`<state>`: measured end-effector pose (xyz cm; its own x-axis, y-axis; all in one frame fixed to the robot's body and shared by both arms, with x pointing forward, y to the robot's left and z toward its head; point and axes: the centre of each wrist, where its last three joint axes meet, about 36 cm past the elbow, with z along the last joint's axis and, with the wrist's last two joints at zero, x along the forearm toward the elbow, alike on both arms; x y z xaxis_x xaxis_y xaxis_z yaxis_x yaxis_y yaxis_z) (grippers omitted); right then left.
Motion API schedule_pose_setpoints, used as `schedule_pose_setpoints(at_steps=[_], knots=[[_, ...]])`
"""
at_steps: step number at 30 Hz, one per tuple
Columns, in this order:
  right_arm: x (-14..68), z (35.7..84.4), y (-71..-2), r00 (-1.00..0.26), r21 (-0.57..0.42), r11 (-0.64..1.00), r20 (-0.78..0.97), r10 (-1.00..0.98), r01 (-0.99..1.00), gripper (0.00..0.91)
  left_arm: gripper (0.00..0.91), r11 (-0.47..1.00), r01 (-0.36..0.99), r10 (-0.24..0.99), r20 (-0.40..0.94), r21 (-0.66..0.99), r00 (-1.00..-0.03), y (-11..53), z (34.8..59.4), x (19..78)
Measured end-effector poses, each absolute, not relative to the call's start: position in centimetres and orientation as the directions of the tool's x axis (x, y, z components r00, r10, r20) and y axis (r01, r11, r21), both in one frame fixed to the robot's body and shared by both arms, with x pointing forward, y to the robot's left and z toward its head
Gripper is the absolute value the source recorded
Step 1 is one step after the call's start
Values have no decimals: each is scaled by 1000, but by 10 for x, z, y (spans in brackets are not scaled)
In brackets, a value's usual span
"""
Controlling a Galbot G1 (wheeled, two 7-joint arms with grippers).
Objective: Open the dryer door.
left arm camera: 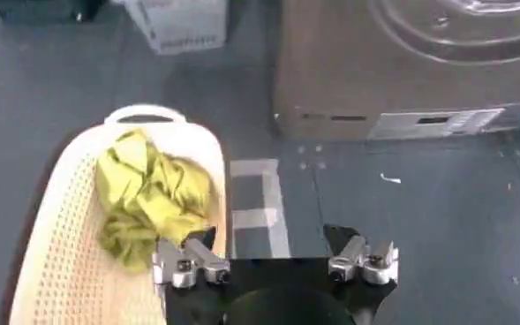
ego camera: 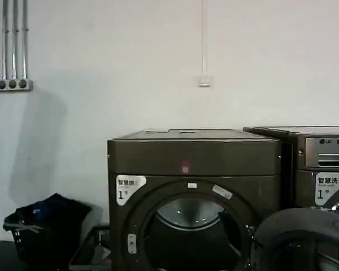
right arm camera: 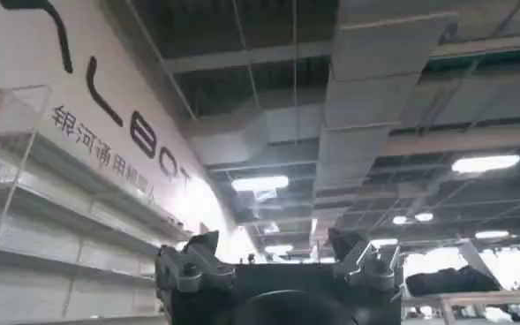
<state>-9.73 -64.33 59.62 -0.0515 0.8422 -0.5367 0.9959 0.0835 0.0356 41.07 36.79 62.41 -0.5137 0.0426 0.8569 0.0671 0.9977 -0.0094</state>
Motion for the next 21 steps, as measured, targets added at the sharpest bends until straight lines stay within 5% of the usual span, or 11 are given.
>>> schedule_pose_setpoints(at_steps=[21], knots=[[-99, 597, -644, -50, 34, 81, -536, 842, 996, 907, 907, 998, -59, -13, 875, -18, -484, 387, 633, 422]])
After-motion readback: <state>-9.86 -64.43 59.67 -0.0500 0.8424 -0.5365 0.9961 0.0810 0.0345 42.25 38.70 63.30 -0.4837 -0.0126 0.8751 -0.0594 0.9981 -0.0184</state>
